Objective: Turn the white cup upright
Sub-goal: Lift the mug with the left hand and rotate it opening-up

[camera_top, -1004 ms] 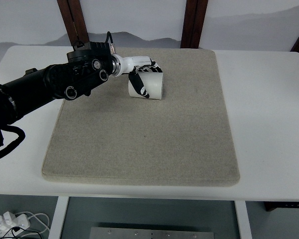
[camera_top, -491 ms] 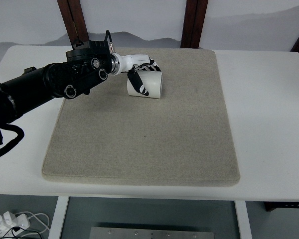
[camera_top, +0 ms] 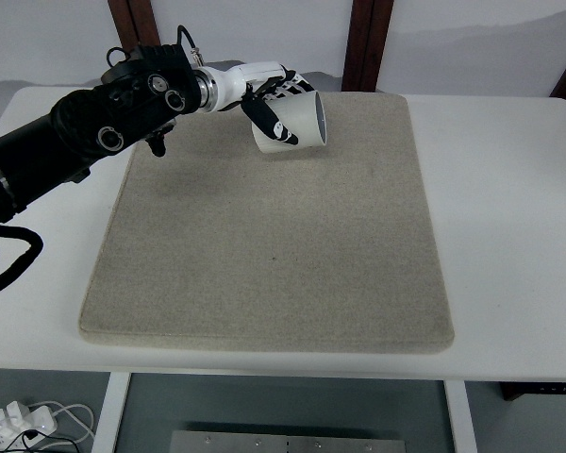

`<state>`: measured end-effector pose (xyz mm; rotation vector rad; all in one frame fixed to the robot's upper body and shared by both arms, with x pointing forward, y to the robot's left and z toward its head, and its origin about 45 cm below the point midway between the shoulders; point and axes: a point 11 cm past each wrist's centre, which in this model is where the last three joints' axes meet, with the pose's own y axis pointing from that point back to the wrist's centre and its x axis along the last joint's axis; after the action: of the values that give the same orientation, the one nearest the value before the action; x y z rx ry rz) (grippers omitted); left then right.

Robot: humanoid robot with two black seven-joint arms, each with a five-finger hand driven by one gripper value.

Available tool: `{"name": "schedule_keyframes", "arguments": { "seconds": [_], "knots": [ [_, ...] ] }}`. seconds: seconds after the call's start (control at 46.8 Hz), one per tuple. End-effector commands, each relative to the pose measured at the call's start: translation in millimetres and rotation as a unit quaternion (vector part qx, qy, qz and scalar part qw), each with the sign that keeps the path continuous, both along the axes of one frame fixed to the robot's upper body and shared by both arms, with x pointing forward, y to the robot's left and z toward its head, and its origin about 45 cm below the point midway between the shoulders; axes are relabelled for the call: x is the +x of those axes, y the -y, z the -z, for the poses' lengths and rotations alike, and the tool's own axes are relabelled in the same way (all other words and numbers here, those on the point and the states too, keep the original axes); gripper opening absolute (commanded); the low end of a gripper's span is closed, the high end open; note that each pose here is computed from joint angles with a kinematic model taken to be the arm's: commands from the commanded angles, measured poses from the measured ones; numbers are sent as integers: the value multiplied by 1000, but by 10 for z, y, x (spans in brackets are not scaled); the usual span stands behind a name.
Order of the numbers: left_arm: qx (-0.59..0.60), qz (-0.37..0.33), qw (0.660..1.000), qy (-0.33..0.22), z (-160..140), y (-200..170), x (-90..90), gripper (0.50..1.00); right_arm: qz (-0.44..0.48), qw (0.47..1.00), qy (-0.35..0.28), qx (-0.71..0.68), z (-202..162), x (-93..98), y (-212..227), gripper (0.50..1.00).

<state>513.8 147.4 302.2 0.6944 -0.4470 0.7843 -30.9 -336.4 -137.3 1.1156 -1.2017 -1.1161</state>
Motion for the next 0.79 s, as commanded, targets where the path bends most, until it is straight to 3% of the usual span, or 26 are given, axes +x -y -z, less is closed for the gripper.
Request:
{"name": "schedule_keyframes", "arguments": {
  "seconds": [0.0,0.256,0.769],
  "knots": [
    [-41,-3,999,-9,-57,-43,5,500,1,1000,0,0,0,1,0,952],
    [-186,-6,982,-38,-203,-249,7,500,0,1000,0,0,0,0,0,952],
    [-396,-22,917,-55,197,-822,-114,500,0,1000,0,-1,-1,0,5,952]
  ]
}}
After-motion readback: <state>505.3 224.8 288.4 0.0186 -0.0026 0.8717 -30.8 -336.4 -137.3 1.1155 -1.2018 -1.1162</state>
